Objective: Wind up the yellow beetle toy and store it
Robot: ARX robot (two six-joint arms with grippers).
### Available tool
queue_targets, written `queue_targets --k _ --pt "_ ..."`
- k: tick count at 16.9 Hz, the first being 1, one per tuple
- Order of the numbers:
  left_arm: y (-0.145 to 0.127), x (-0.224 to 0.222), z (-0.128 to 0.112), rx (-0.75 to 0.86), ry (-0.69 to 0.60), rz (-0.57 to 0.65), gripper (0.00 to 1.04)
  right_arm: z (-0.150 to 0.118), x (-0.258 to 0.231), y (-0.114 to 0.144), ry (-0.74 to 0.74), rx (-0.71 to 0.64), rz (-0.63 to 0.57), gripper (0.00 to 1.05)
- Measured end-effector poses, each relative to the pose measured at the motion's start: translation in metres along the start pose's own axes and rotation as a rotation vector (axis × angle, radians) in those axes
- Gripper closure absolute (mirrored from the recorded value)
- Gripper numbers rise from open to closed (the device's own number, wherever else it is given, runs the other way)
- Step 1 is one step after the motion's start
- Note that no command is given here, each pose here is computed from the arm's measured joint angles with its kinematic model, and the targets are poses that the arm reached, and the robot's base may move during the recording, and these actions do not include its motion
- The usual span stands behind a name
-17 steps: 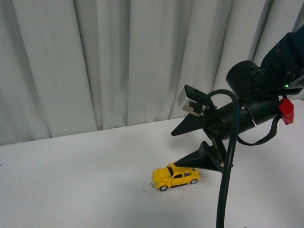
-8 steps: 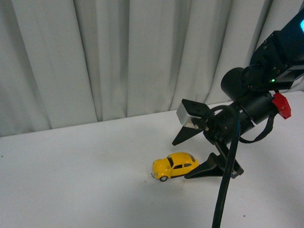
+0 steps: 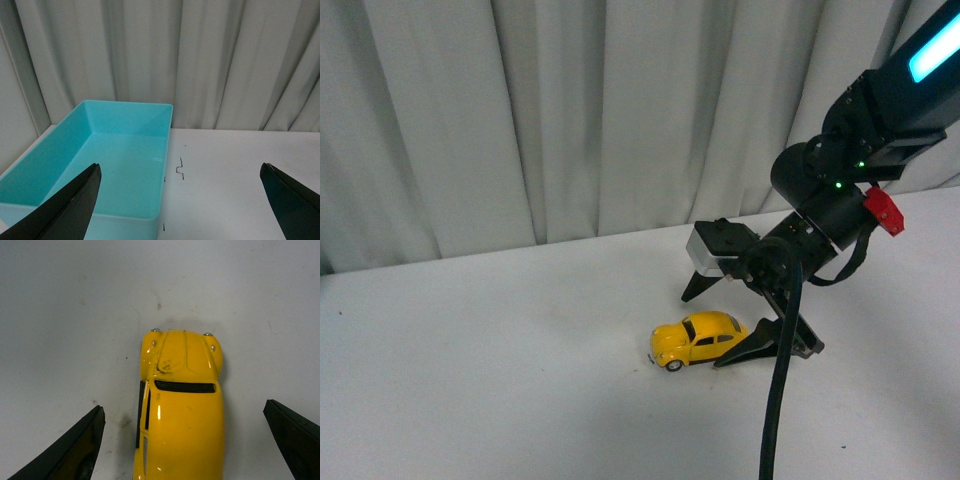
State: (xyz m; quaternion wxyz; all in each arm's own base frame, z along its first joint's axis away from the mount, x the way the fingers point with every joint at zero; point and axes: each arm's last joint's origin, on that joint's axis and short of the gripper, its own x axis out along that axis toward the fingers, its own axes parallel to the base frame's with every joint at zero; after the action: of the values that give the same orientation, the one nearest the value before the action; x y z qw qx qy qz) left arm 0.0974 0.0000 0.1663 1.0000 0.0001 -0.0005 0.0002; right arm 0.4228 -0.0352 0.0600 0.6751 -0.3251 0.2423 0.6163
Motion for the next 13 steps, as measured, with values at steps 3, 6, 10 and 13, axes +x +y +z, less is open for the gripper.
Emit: queue_targets --k 3,6,10,13 --pt "0.000 0.000 0.000 0.000 0.000 0.000 0.07 -0.001 0.010 0.000 0.026 0.000 0.047 0.07" --pt "0.000 0.000 0.000 0.000 0.000 0.000 0.07 0.002 0.013 -0.004 0.035 -0.018 0.047 0.25" --pt "0.000 0.000 0.000 0.000 0.000 0.000 0.07 0.007 0.019 -0.008 0.036 -0.040 0.052 0.62" --pt "0.000 0.000 0.000 0.000 0.000 0.000 0.07 0.010 0.025 -0.008 0.012 -0.038 0.043 0.62"
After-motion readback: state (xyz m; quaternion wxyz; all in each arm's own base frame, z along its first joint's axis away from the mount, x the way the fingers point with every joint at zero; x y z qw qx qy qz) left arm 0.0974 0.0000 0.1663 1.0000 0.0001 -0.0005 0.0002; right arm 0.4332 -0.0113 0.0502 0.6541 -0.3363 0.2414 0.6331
